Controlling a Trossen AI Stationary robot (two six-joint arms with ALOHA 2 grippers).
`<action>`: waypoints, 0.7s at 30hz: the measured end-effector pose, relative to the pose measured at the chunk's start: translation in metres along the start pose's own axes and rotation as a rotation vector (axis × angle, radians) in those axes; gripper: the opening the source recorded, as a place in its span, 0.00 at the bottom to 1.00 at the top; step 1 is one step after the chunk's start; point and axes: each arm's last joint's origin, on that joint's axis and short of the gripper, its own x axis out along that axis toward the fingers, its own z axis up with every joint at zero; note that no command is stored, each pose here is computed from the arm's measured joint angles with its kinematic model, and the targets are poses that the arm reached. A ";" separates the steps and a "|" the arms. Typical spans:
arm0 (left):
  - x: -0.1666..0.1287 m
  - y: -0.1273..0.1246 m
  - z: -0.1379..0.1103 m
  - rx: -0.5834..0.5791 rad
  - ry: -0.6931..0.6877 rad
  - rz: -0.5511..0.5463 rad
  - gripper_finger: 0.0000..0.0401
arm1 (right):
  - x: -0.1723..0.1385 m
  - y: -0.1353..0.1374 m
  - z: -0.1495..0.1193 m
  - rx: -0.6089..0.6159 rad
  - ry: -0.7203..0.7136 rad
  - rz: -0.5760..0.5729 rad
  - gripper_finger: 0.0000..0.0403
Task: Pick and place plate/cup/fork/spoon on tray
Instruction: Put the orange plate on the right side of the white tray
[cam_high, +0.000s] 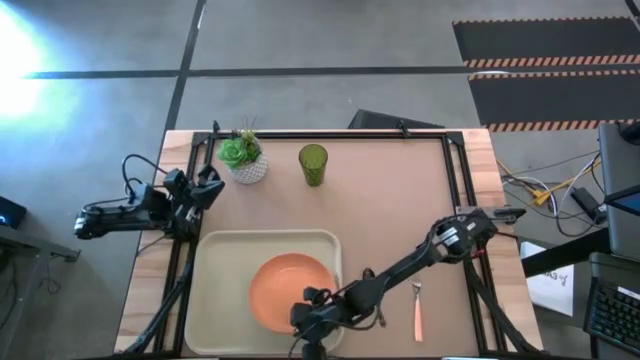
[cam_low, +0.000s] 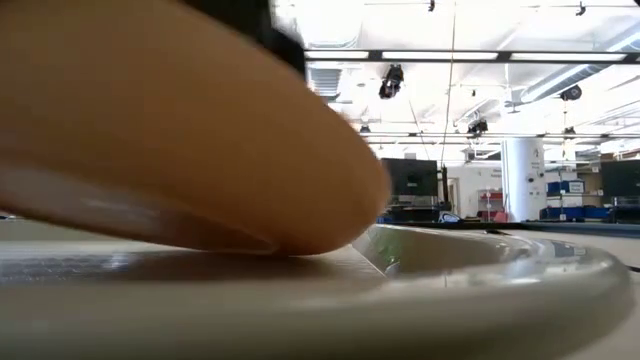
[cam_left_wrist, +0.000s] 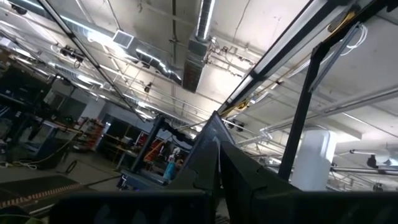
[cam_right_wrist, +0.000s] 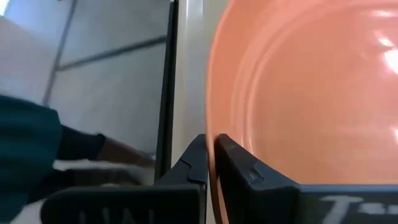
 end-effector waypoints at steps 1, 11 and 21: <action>0.000 0.000 0.000 0.000 0.002 0.000 0.00 | 0.003 -0.002 0.000 0.003 -0.006 0.013 0.02; -0.001 0.003 -0.008 0.007 0.078 0.030 0.00 | 0.008 -0.007 0.000 0.020 0.018 0.053 0.02; 0.000 0.003 -0.007 0.006 0.072 0.026 0.00 | 0.016 -0.014 -0.017 0.040 0.075 0.062 0.02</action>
